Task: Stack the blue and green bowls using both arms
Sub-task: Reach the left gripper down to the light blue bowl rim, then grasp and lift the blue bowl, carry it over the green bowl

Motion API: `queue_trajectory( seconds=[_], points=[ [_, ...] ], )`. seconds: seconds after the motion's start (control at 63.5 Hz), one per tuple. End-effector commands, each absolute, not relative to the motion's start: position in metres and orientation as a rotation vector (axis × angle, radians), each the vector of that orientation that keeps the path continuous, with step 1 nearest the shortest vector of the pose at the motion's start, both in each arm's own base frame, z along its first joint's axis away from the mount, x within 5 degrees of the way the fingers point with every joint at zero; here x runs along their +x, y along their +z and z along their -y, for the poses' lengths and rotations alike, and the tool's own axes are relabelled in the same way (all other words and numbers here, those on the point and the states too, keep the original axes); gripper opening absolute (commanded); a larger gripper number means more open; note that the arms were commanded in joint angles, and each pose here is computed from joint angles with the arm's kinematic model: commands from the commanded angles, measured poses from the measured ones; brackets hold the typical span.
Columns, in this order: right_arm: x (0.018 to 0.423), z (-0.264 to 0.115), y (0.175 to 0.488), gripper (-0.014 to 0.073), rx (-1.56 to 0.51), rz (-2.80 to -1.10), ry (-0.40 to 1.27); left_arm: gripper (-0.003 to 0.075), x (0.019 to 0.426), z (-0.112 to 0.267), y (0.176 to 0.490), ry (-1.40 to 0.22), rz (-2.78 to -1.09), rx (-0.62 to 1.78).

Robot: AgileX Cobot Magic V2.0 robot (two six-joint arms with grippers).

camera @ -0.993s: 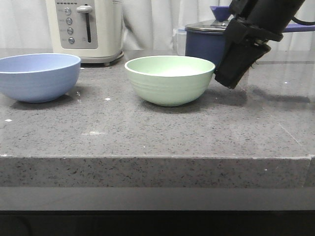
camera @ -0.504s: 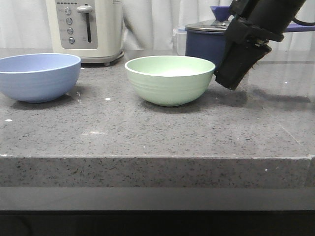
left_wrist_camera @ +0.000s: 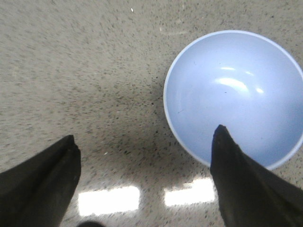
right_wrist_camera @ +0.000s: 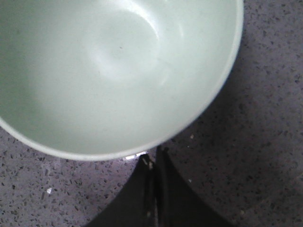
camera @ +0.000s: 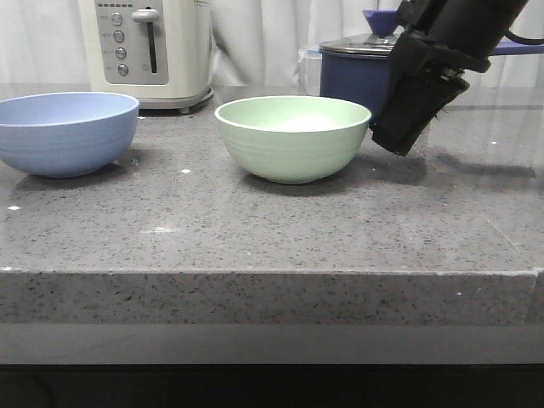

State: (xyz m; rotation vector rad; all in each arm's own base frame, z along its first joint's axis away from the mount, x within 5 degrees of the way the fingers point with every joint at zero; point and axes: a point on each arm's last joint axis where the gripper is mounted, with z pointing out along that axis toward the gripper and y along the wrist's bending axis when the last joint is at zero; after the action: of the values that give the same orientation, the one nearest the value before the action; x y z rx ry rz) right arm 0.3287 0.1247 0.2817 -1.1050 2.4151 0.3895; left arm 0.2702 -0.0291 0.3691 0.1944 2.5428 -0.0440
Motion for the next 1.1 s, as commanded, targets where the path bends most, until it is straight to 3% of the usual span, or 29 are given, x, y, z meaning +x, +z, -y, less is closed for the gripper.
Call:
queue_trajectory(
  seconds=[0.0, 0.425, 0.756, 1.087],
  points=[
    [0.326, -0.125, 0.304, -0.0063, -1.075, -2.335, 0.397, 0.0563, 0.287, 0.034, 0.378, -0.151, -2.505, 0.183],
    [0.326, -0.125, 0.304, -0.0063, -1.075, -2.335, 0.397, 0.0547, 0.345, 0.042, 0.312, -0.249, -2.696, 0.166],
    [0.326, -0.125, 0.304, -0.0063, -1.075, -2.335, 0.397, 0.0198, 0.349, 0.045, 0.310, -0.290, -2.679, 0.145],
    [0.326, -0.125, 0.304, -0.0063, -1.075, -2.335, 0.397, -0.0011, 0.348, 0.047, 0.344, -0.320, -2.592, 0.164]
  ],
)
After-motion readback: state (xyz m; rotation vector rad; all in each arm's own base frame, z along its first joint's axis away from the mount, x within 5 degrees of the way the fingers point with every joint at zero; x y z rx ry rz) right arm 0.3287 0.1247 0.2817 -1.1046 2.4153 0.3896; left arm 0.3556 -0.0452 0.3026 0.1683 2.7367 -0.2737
